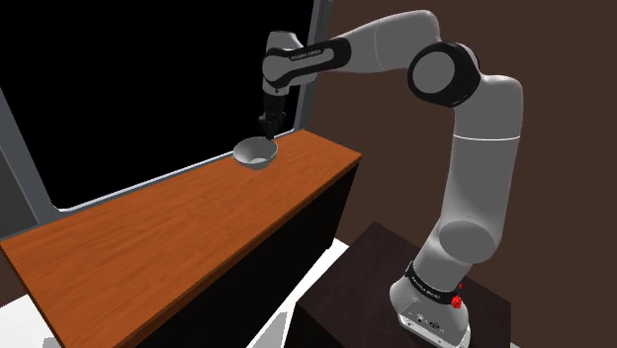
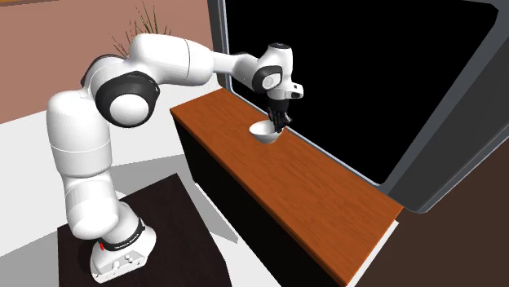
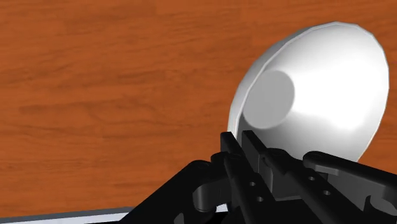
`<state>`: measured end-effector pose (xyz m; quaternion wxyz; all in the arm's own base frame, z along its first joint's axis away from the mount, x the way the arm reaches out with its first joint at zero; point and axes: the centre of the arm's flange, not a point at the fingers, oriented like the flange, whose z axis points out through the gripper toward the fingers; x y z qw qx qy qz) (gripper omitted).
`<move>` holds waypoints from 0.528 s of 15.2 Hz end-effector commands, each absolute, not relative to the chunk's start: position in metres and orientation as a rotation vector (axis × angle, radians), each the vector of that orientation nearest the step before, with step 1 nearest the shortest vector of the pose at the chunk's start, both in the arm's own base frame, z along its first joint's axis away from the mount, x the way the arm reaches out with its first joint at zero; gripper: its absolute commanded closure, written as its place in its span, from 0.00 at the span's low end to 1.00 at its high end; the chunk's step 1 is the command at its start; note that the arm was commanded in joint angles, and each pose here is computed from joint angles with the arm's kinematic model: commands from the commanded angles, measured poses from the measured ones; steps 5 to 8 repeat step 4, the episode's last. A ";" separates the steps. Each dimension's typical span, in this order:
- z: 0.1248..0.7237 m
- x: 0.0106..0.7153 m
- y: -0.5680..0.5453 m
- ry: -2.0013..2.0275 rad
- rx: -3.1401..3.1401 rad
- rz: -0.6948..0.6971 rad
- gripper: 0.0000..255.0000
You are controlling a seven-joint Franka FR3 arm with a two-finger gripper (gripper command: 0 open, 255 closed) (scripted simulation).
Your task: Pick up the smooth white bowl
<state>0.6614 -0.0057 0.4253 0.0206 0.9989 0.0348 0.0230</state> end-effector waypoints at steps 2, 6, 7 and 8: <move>0.442 0.661 -0.004 0.108 3.098 0.071 1.00; 0.443 0.661 -0.004 0.108 3.098 0.071 1.00; 0.443 0.661 -0.004 0.108 3.098 0.071 1.00; 0.443 0.661 -0.004 0.108 3.098 0.071 1.00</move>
